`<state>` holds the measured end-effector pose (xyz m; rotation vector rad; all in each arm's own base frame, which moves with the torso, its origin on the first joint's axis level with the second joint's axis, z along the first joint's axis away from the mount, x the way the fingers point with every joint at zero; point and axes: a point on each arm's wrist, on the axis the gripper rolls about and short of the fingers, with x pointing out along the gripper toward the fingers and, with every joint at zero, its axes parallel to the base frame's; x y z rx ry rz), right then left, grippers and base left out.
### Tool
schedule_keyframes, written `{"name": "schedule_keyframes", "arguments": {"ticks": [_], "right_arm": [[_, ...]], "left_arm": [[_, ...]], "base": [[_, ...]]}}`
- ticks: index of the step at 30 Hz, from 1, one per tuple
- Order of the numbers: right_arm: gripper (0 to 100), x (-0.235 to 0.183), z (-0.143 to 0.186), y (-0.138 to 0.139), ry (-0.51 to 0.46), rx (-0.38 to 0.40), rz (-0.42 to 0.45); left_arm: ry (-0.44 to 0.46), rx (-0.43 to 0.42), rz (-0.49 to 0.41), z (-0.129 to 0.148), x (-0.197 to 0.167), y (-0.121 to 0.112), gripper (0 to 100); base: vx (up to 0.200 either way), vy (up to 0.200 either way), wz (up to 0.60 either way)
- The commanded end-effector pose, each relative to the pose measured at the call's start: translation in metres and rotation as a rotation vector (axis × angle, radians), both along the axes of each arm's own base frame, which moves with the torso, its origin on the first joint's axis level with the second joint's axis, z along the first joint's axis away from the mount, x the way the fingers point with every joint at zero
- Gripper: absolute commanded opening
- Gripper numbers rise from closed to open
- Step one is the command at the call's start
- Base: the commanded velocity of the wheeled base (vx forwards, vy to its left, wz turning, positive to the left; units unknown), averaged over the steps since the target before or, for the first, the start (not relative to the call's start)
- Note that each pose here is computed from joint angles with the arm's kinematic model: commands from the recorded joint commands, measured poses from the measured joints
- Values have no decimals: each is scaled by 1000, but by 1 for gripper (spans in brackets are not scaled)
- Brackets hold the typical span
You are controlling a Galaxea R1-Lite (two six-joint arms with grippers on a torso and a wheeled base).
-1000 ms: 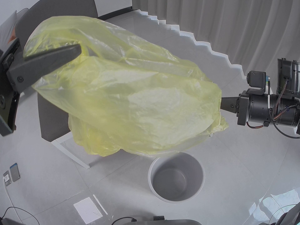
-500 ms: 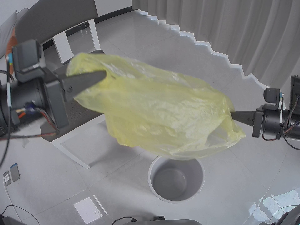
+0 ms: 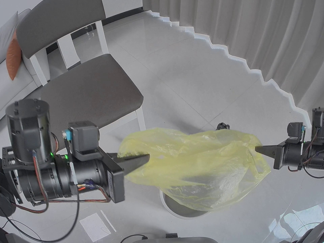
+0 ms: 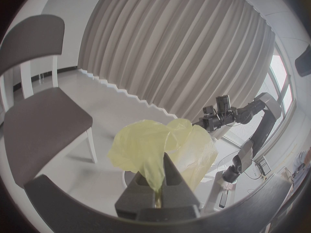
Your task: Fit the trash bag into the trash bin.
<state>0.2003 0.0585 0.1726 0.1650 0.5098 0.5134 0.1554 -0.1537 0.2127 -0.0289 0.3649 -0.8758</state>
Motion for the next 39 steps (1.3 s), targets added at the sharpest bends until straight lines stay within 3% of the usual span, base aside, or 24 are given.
{"name": "schedule_keyframes", "arguments": {"ticks": [1,12,21,30,39], "right_arm": [[0,5,-21,0,72,-41,-6],[0,35,-75,-7,124,-70,-47],[0,52,-98,-16,142,-85,-78],[0,72,-125,-21,139,-93,-84],[0,83,-125,-21,86,-82,-74]], "left_arm": [[76,55,-15,-26,4,-10,0],[115,59,-22,-75,20,-31,0],[157,64,-36,-108,33,-55,0],[199,13,-25,-131,44,-73,0],[214,14,-33,-153,54,-76,0]], "base": [[0,0,0],[0,0,0],[0,0,0],[0,0,0],[0,0,0]]}}
